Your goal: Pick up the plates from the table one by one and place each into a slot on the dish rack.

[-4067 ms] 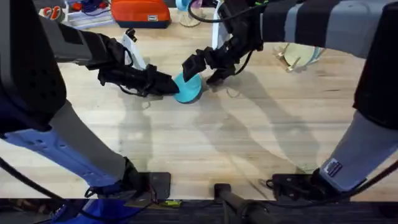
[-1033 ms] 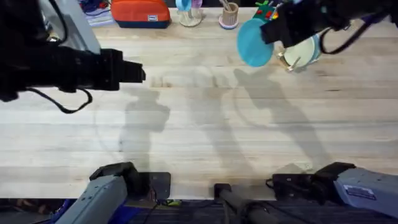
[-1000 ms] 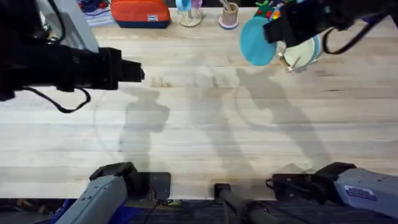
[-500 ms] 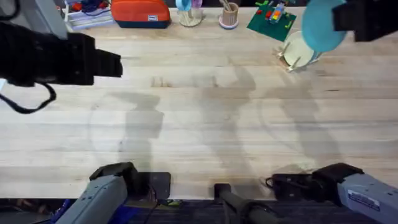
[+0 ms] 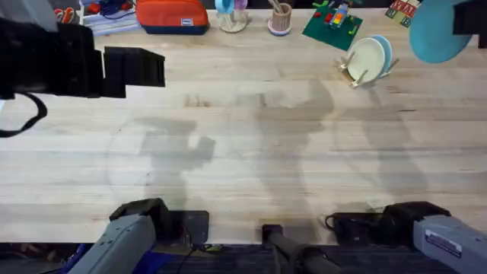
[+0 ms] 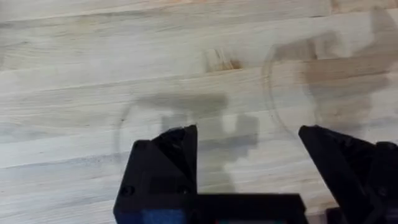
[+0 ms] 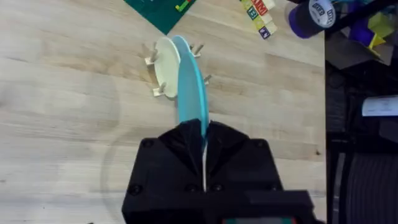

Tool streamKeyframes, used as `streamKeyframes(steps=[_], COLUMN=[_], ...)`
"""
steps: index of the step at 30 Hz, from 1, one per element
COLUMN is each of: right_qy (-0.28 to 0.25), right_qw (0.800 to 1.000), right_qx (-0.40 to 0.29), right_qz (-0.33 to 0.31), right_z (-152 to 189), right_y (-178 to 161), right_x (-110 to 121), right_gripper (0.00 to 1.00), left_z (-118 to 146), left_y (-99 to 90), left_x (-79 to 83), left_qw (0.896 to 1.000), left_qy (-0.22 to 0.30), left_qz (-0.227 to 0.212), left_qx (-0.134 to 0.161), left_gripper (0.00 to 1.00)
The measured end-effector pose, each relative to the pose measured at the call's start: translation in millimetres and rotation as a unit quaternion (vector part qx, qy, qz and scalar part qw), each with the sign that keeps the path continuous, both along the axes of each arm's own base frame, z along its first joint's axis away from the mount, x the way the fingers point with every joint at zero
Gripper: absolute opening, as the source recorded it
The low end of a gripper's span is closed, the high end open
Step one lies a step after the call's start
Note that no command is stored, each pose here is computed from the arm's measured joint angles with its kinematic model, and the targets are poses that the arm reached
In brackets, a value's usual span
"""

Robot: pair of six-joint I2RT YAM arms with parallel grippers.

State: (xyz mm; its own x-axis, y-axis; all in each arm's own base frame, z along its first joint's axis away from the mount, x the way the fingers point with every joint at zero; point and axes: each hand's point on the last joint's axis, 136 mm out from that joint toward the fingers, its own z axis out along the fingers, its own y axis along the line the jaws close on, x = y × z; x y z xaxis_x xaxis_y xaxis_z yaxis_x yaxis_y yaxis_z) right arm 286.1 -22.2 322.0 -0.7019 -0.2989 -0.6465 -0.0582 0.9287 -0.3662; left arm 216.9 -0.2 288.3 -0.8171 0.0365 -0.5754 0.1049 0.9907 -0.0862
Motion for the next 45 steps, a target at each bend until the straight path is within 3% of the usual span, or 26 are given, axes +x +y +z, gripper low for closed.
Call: streamKeyframes(steps=[15, 24, 27, 34, 45], right_qy=[-0.011, -0.029, -0.037, -0.038, -0.003], right_qw=[1.0, 0.997, 0.997, 0.997, 0.998], right_qx=[0.015, 0.077, 0.069, 0.058, 0.054], right_qz=[-0.016, -0.001, -0.01, 0.024, 0.043], right_z=[3.0, 13.0, 14.4, 8.6, -27.9], right_y=[-11.2, -24.0, -49.4, -61.0, -78.3], right_x=[3.1, 3.7, 10.7, 34.0, 77.3], right_gripper=[0.028, 0.028, 0.028, 0.028, 0.028], left_z=[-0.2, -0.3, -0.3, -0.3, -0.3], left_y=[0.0, -0.1, -0.1, 0.0, -0.1], left_x=[-0.3, -0.5, -0.5, -0.5, -0.5], left_qw=[1.0, 1.0, 1.0, 1.0, 1.0], left_qy=[0.001, 0.001, 0.001, 0.001, 0.001], left_qz=[0.0, 0.0, 0.0, 0.0, 0.0], left_qx=[0.0, 0.0, 0.0, 0.0, 0.0], left_gripper=[0.993, 0.994, 0.995, 0.994, 0.995])
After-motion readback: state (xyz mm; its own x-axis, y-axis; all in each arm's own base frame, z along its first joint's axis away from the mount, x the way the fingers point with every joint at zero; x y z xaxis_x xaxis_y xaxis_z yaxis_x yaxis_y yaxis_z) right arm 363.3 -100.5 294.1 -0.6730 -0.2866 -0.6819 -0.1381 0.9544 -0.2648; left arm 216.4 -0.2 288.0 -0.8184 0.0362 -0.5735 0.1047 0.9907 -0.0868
